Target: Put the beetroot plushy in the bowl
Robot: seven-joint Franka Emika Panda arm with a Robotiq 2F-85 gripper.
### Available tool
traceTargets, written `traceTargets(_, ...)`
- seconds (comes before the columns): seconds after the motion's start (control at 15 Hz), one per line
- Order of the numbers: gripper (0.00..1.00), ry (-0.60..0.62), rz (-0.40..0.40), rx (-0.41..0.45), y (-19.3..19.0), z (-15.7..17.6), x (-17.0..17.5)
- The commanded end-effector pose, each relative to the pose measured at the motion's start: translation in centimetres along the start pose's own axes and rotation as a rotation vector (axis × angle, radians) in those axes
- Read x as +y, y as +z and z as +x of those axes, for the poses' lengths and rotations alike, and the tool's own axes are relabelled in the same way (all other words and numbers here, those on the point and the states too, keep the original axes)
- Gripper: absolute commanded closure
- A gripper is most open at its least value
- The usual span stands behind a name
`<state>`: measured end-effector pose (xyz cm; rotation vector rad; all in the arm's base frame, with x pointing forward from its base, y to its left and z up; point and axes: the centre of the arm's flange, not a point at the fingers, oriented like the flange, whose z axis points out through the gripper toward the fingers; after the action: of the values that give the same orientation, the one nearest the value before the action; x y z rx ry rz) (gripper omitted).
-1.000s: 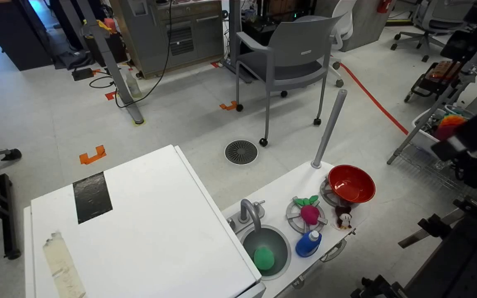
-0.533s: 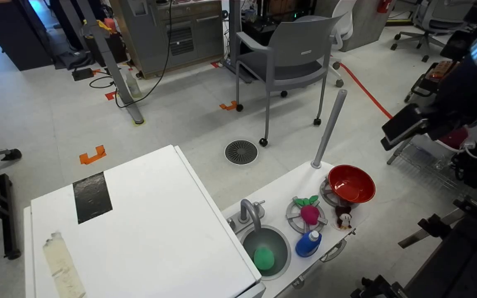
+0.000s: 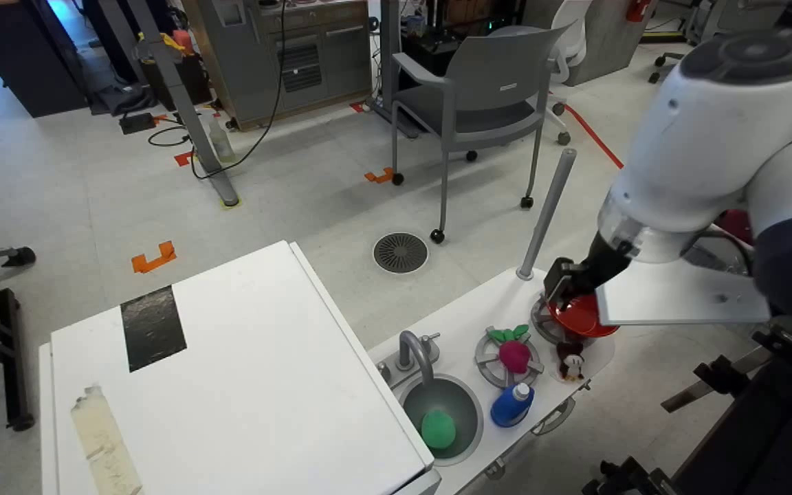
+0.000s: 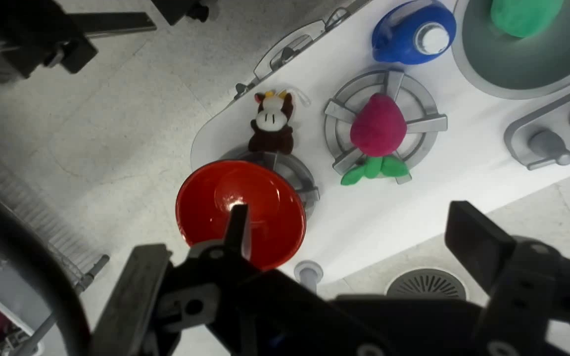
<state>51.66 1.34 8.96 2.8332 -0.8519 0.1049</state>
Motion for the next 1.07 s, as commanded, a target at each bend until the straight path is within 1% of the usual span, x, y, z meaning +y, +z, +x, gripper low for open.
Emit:
traceTargets(0.0, 0.00, 0.068, -0.058, -0.019, 8.6, 1.4, -4.0)
traceTargets(0.13, 0.00, 0.090, -0.095, -0.041, 12.9, 1.5, -5.1)
traceTargets(0.2, 0.00, 0.094, -0.098, -0.066, 14.9, 1.3, -6.1)
traceTargets(0.27, 0.00, 0.085, -0.098, -0.050, 10.5, -0.3, -3.4)
traceTargets(0.33, 0.00, 0.088, -0.105, -0.063, 12.4, -0.7, -4.2)
traceTargets(0.47, 0.00, 0.088, -0.110, -0.071, 14.6, -1.1, -5.1)
traceTargets(0.93, 0.00, 0.093, -0.106, -0.059, 14.6, -0.2, -5.1)
traceTargets(1.0, 0.00, 0.125, -0.100, -0.049, 15.0, -0.1, -5.4)
